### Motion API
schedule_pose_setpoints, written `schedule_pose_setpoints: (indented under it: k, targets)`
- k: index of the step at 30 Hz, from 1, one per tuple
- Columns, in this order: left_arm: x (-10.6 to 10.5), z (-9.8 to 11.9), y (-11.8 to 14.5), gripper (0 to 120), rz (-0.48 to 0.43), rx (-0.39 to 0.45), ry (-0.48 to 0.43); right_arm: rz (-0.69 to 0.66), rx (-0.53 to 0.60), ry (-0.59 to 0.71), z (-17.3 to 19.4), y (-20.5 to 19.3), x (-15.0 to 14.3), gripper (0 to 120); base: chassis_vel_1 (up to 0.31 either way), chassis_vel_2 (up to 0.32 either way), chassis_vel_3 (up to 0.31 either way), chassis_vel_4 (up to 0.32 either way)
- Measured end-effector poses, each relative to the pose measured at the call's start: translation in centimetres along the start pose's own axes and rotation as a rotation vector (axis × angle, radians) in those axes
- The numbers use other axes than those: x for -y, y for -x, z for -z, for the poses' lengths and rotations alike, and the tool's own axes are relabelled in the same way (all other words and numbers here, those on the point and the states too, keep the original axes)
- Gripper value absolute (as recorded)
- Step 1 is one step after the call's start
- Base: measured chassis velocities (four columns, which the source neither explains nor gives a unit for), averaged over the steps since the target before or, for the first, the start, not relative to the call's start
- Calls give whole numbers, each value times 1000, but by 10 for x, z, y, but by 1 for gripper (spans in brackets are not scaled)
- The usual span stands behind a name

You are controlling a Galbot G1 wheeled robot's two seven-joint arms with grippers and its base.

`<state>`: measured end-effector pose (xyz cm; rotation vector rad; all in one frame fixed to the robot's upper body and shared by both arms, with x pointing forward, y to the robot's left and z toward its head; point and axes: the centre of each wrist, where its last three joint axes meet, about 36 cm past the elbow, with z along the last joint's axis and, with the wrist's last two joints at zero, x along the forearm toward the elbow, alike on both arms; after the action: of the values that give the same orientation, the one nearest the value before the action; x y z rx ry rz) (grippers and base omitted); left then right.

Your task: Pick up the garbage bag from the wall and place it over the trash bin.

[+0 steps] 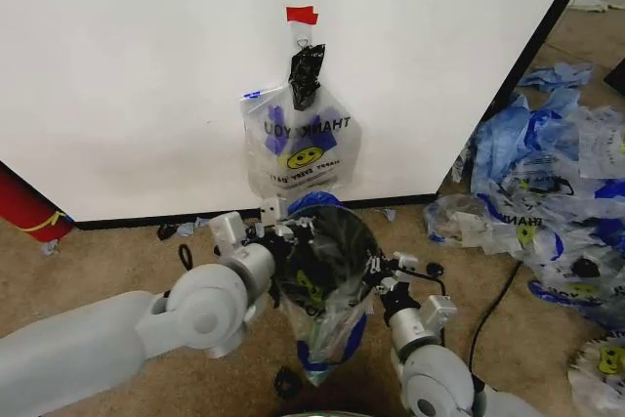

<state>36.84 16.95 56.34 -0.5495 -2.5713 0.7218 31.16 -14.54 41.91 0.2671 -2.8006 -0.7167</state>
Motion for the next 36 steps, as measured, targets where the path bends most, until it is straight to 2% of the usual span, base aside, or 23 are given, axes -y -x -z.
schedule_pose_setpoints:
  k: [5,13,36]
  targets:
    - [-8,-4,-6,0,8,13,-11,6,-54,60,-14,6,-4,0,0,0,0,0]
    - [-18,-9,-13,0,20,25,-15,-10,-102,69,-35,12,-4,0,0,0,0,0]
    - [-28,-22,-21,0,34,35,-17,-17,-105,30,-60,20,0,0,0,0,0,0]
